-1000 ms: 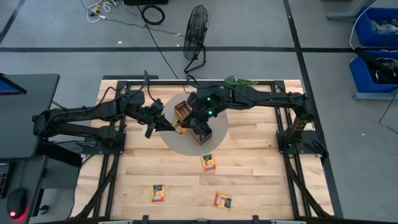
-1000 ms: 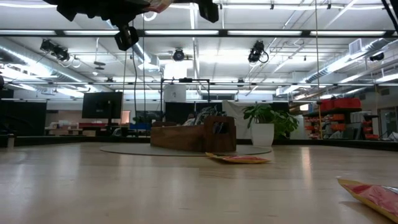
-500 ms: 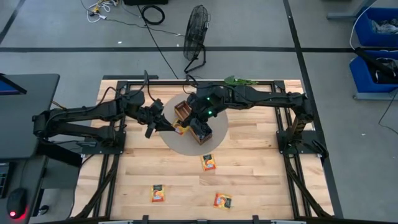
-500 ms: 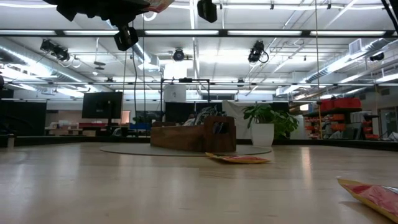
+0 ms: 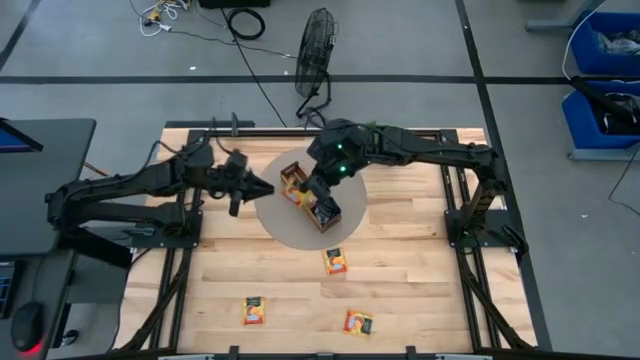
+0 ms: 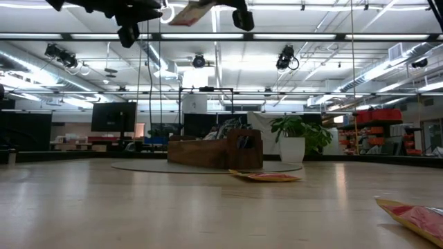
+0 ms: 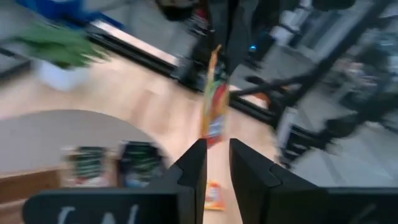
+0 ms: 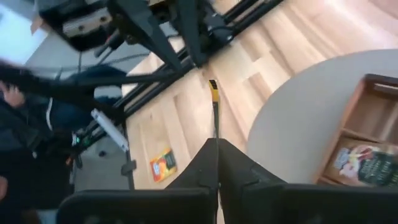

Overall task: Pick & Place Tea
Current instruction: Put the yellow tea bag into the left section of the wooden organizer

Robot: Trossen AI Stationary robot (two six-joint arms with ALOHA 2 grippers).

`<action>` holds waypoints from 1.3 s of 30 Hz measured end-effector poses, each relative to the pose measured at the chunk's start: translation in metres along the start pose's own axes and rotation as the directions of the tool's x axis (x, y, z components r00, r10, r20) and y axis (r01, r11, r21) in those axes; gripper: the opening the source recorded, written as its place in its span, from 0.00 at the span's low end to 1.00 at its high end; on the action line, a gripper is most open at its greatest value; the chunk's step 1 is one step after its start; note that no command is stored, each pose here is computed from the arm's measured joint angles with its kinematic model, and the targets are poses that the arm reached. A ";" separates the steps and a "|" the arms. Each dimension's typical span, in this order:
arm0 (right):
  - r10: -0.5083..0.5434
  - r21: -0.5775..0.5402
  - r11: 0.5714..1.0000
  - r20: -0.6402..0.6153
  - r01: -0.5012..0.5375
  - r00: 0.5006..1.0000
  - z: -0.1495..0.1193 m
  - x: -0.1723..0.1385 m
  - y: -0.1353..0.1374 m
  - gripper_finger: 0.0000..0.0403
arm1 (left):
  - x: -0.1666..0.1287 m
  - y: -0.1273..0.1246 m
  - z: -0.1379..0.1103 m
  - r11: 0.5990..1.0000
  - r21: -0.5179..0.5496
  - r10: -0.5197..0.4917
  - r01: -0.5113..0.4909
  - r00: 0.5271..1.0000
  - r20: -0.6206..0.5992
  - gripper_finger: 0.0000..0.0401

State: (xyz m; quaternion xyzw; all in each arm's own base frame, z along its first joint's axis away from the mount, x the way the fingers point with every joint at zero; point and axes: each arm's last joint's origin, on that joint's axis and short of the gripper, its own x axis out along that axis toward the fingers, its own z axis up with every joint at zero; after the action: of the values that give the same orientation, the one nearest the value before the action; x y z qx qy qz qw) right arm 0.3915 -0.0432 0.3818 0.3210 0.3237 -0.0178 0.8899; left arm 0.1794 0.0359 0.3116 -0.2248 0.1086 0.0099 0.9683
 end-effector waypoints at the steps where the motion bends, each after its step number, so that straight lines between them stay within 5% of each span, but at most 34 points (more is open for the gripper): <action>1: -0.006 0.021 1.000 0.006 0.006 1.000 0.002 -0.001 -0.003 0.00 | -0.005 0.000 0.000 0.999 0.016 0.030 -0.030 1.000 0.007 0.18; 17: -0.244 0.213 0.952 0.100 0.219 0.965 0.020 -0.004 -0.046 0.00 | -0.064 -0.008 -0.007 0.975 0.036 0.214 -0.219 0.971 0.103 0.18; 28: -0.414 0.235 0.888 0.037 0.395 0.909 0.015 0.038 -0.077 0.00 | -0.073 -0.009 -0.009 0.971 0.014 0.236 -0.239 0.965 0.119 0.18; 39: -0.470 0.197 0.863 -0.027 0.466 0.882 0.007 0.078 -0.102 0.00 | -0.073 -0.009 -0.009 0.971 0.007 0.236 -0.239 0.965 0.117 0.18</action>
State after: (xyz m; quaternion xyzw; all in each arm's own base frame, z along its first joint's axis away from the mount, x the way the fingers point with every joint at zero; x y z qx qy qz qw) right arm 0.4323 -0.1141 0.2833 0.3195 0.3788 -0.2687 0.8260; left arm 0.1072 0.0262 0.3233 -0.1989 0.0787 0.1377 0.9671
